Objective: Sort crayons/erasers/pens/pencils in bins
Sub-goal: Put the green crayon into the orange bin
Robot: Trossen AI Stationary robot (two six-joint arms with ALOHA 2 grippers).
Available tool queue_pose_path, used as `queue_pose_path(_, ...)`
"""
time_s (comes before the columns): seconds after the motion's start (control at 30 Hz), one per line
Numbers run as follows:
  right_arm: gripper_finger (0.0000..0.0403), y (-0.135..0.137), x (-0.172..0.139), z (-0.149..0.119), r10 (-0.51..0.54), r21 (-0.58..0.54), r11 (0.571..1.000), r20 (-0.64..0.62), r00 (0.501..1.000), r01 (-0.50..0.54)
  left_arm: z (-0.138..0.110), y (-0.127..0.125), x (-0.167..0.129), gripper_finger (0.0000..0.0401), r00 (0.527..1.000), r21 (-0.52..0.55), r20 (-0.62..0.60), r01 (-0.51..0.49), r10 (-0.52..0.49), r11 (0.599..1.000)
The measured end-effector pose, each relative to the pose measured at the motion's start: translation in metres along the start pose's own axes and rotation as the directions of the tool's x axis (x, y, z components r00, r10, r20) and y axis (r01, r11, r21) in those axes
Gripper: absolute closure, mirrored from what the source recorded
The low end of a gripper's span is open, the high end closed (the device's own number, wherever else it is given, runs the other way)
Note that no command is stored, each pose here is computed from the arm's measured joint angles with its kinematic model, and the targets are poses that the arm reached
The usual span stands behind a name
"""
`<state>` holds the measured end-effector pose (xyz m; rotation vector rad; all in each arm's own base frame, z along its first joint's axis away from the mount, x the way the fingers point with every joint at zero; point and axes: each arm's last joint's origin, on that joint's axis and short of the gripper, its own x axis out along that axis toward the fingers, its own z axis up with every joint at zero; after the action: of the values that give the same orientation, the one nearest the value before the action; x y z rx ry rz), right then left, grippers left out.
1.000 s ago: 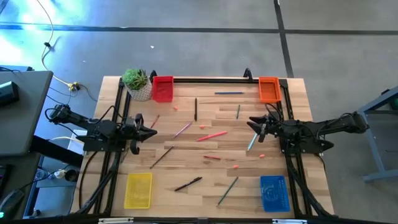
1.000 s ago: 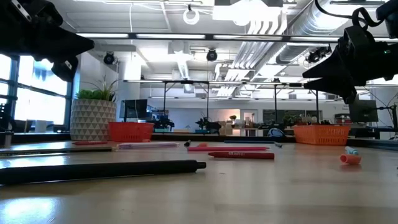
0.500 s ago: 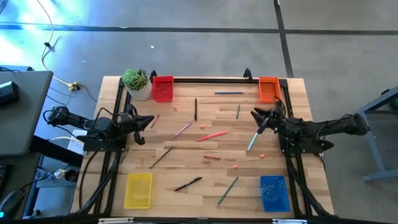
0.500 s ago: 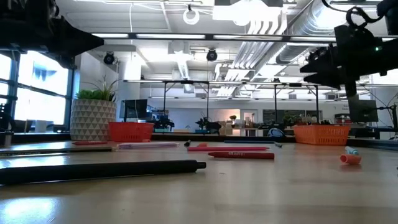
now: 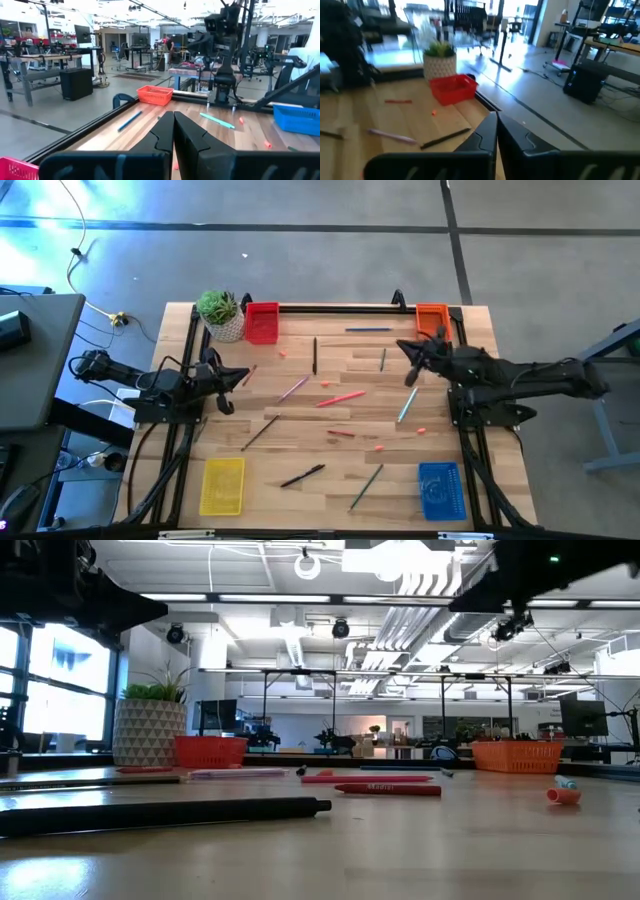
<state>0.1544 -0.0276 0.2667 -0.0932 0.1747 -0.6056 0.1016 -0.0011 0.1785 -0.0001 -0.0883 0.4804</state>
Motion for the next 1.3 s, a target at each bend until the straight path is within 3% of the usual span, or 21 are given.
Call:
queue_pose_path(0.1, 0.0402, -0.002, 0.023, 0.018, 0.007, -0.033, 0.999, -0.082, 0.997, -0.009, -0.001, 0.000, 0.001, 0.0401, 1.000, -0.014, -0.012, 0.001, -0.001, 1.000)
queue_pose_path(0.23, 0.0402, -0.004, 0.055, 0.031, -0.008, 0.006, 1.000, -0.226, 0.974, 0.010, -0.005, -0.002, 0.002, 0.0401, 0.999, -0.012, -0.041, 0.006, -0.006, 1.000)
queue_pose_path(0.5, 0.0403, -0.008, 0.104, 0.030, -0.073, 0.180, 0.965, -0.514, 0.855, 0.191, -0.007, -0.003, 0.003, 0.0401, 0.998, 0.006, -0.066, 0.005, -0.005, 1.000)
queue_pose_path(0.8, 0.0403, 0.000, 0.131, -0.013, -0.048, 0.334, 0.852, -0.717, 0.696, 0.403, -0.009, -0.004, 0.003, 0.0401, 0.995, 0.058, -0.077, 0.061, -0.056, 0.996)
queue_pose_path(1.07, 0.0403, -0.008, 0.141, -0.045, -0.085, 0.282, 0.774, -0.841, 0.534, 0.567, -0.010, -0.004, 0.003, 0.0401, 0.994, 0.045, -0.087, 0.066, -0.062, 0.997)
queue_pose_path(1.3, 0.0387, -0.025, 0.153, -0.066, -0.047, 0.282, 0.719, -0.892, 0.450, 0.635, -0.010, -0.005, 0.003, 0.0401, 0.991, 0.017, -0.094, 0.094, -0.093, 0.995)
